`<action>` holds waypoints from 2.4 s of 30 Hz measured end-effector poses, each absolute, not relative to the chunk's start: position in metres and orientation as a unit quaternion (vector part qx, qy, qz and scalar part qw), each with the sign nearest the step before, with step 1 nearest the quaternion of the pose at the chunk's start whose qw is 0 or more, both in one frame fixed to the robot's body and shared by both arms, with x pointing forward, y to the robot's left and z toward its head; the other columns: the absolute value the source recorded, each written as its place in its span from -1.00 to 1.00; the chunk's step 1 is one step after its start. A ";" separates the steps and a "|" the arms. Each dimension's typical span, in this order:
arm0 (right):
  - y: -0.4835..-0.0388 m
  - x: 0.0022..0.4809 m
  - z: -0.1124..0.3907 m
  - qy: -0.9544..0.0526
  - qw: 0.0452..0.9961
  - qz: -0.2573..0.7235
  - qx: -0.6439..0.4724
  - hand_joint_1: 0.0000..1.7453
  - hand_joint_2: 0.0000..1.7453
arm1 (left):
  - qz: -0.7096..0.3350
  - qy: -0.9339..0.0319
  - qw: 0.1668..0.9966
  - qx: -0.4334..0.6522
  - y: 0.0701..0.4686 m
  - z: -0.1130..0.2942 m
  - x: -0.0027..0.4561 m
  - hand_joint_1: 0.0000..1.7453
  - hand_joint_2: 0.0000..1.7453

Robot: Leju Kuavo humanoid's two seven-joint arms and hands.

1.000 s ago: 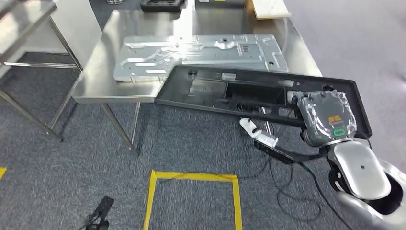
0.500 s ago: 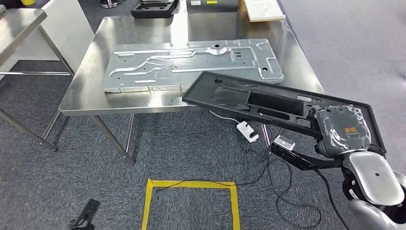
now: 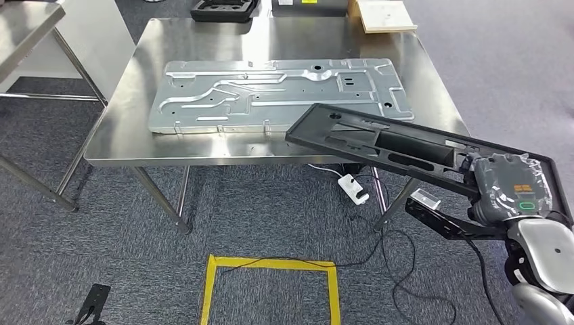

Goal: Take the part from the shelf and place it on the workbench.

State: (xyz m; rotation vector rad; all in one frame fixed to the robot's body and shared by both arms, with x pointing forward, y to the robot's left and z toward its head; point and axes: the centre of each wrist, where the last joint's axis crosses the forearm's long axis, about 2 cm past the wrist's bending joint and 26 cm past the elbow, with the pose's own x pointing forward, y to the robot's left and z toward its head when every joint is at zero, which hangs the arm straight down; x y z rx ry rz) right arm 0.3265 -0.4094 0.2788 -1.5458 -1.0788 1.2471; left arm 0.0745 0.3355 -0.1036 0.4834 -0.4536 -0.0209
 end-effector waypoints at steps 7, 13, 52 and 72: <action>-0.420 0.328 0.282 -0.444 0.459 0.478 -0.604 1.00 1.00 | -0.010 -0.227 0.946 0.231 0.331 -0.104 0.075 -1.00 1.00; -0.420 0.329 0.284 -0.453 0.464 0.468 -0.600 1.00 1.00 | -0.011 -0.226 0.947 0.228 0.327 -0.104 0.074 -1.00 1.00; -0.377 0.356 0.322 -0.460 0.387 0.509 -0.615 1.00 1.00 | -0.010 -0.232 0.949 0.213 0.320 -0.104 0.077 -1.00 1.00; -0.389 0.355 0.294 -0.409 0.423 0.534 -0.608 1.00 1.00 | -0.020 -0.227 0.952 0.205 0.316 -0.105 0.072 -1.00 1.00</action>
